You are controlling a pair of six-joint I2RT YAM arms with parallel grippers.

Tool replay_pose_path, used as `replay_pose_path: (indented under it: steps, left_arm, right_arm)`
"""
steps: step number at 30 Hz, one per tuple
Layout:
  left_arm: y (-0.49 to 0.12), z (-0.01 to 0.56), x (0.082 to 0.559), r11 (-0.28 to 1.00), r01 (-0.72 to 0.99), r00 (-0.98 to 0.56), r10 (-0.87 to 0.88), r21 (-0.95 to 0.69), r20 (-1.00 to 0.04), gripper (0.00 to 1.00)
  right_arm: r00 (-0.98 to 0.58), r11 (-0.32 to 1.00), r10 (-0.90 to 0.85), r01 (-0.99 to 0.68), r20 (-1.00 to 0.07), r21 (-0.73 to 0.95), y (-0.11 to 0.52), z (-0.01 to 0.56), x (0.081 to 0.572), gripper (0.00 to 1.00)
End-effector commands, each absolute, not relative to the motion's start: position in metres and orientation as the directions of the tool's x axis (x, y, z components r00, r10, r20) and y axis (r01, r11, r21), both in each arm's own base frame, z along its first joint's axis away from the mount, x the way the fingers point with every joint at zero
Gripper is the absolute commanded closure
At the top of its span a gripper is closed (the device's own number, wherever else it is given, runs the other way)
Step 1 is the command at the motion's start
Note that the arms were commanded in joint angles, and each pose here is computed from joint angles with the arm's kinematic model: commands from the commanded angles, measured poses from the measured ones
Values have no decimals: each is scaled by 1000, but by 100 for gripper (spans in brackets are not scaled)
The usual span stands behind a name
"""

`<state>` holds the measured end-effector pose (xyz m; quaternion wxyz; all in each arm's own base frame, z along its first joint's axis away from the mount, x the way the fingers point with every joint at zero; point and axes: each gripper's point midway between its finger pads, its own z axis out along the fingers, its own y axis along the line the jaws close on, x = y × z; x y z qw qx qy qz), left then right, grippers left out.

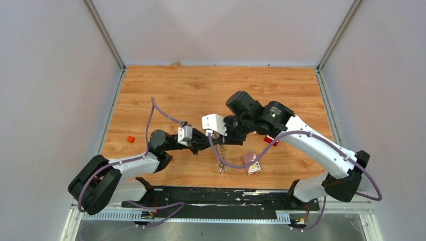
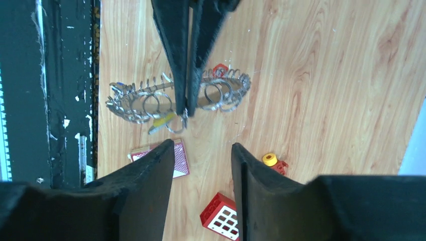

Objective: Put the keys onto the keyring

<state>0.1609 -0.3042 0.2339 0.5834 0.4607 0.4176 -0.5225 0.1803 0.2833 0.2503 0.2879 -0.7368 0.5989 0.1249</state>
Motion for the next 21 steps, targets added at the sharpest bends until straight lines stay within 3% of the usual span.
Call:
replay_pose_path:
  steps: [1,6,12,21]
  left_arm:
    - [-298,270,154,52,981,194,-325,187,-926,100]
    - [-296,278,148,36,978,204,-345,204,-916,100]
    - [-294,281,145,32,974,219,-351,222,-910,100]
    - [-294,282,143,23,972,229,-352,236,-908,100]
  right_arm:
    - [198,-75,-640,-978,-743,-197,283,284,172,51]
    - [87,-88,-479,-995,-873,-51,282,290,166,44]
    - [-30,-148,-359,-985,-933,89,284,289,162,36]
    - [-125,-214,-337,-955,-933,206,291,278,161,50]
